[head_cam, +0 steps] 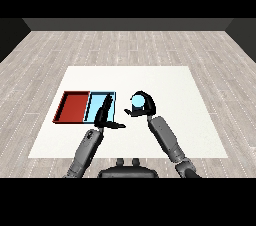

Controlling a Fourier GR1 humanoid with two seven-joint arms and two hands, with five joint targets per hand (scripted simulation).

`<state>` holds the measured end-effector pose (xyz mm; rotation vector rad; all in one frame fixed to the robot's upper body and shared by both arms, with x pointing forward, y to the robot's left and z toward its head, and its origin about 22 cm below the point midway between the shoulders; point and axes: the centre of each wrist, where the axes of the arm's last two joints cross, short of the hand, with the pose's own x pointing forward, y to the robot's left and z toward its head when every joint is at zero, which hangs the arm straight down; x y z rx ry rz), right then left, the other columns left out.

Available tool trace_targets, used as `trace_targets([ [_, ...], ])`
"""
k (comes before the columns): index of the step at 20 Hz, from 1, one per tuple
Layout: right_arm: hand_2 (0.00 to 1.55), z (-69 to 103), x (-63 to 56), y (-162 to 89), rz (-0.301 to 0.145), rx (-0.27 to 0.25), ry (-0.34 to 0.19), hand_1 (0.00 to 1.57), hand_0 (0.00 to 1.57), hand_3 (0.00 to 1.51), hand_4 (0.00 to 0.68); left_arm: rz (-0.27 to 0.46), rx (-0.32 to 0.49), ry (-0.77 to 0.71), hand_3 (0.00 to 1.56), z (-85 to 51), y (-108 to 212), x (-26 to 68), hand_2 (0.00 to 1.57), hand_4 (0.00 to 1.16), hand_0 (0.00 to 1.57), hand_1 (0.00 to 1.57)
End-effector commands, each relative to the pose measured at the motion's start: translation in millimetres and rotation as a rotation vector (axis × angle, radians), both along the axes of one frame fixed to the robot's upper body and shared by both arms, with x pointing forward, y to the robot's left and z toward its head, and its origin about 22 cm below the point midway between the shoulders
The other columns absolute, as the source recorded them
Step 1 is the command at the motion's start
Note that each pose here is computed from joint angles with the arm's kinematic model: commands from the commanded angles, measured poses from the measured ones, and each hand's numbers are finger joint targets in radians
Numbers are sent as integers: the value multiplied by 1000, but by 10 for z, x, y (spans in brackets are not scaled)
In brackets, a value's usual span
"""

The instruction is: Pick the blue can and put it in the blue box

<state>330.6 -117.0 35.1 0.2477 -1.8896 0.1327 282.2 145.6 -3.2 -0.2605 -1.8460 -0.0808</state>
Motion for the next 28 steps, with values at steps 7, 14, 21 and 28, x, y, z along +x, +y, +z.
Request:
trace_targets([
  [7,1447,93,-99,8,26,-5,-9,1404,1404,1412,662,-13,27,72,0,-218,-94,83,0,0,0,0],
  [14,1443,8,-46,99,77,8,-52,1399,1399,1405,679,-47,51,107,0,-90,-299,188,0,0,0,0],
  [21,1444,26,-9,255,96,10,-53,1399,1399,1407,666,-62,16,124,0,-422,-434,21,0,0,0,0],
  [28,1429,34,-66,283,103,-17,-69,1408,1408,1391,651,-73,31,99,0,-153,-415,194,0,0,0,0],
])
